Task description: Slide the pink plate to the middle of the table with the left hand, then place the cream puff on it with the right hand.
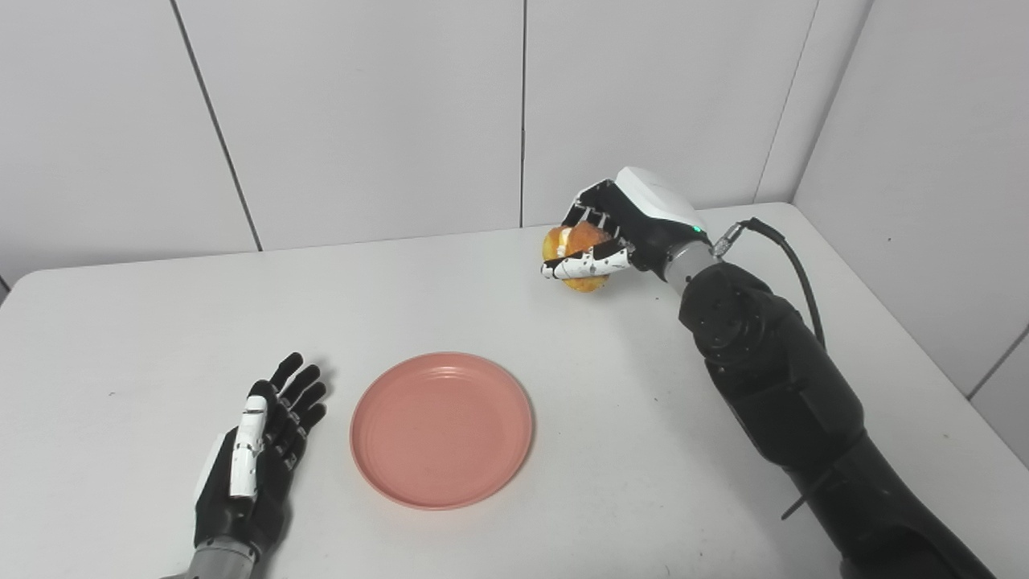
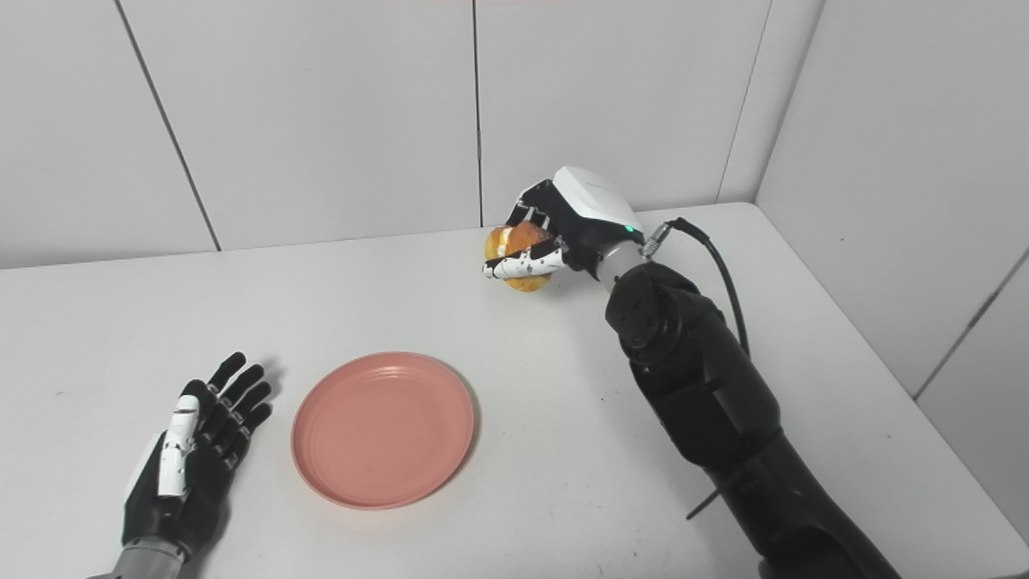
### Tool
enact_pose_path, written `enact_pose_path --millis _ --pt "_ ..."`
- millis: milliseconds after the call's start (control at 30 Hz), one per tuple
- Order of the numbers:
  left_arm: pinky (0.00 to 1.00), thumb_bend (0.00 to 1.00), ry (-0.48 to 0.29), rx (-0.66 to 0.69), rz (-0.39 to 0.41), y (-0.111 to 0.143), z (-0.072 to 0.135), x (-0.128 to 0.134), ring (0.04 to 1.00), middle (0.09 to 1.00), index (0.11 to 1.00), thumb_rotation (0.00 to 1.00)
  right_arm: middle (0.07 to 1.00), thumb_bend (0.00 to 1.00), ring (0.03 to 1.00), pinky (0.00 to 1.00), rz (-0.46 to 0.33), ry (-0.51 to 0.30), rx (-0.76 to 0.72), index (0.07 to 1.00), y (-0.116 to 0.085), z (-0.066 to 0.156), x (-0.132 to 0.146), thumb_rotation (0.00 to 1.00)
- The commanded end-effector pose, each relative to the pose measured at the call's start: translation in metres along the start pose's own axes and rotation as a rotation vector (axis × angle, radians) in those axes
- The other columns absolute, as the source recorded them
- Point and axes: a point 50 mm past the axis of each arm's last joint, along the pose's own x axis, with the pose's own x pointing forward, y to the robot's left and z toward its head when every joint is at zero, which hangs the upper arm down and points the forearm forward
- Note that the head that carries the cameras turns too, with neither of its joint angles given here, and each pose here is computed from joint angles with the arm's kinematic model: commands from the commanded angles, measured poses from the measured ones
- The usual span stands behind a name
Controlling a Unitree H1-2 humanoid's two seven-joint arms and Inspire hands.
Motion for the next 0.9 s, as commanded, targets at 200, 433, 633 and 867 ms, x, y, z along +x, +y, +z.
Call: enact_pose_path --millis 200,433,633,867 --pt "0.94 0.49 -0.078 0.045 0.053 -0.023 0.011 -0.01 0.922 0.914 0.891 1.0 0.418 0.37 0.341 0.28 0.027 -0.215 -0.042 0.493 -0.003 0.061 -0.007 0.19" --pt "0.93 0.49 -0.112 0.11 0.079 -0.038 0.011 -0.019 0.927 0.919 0.899 1.0 0.403 0.39 0.321 0.26 0.108 -0.278 -0.036 0.476 0.022 0.08 -0.014 0.12" --pt "0.91 0.49 -0.147 0.182 0.112 -0.05 0.013 -0.025 0.911 0.91 0.89 1.0 0.4 0.39 0.319 0.26 0.182 -0.293 -0.062 0.49 0.047 0.085 -0.016 0.15" --pt "0.91 0.51 -0.18 0.258 0.106 -0.061 0.014 -0.027 0.913 0.919 0.904 1.0 0.452 0.39 0.367 0.29 0.275 -0.28 -0.064 0.574 0.078 0.083 -0.017 0.19"
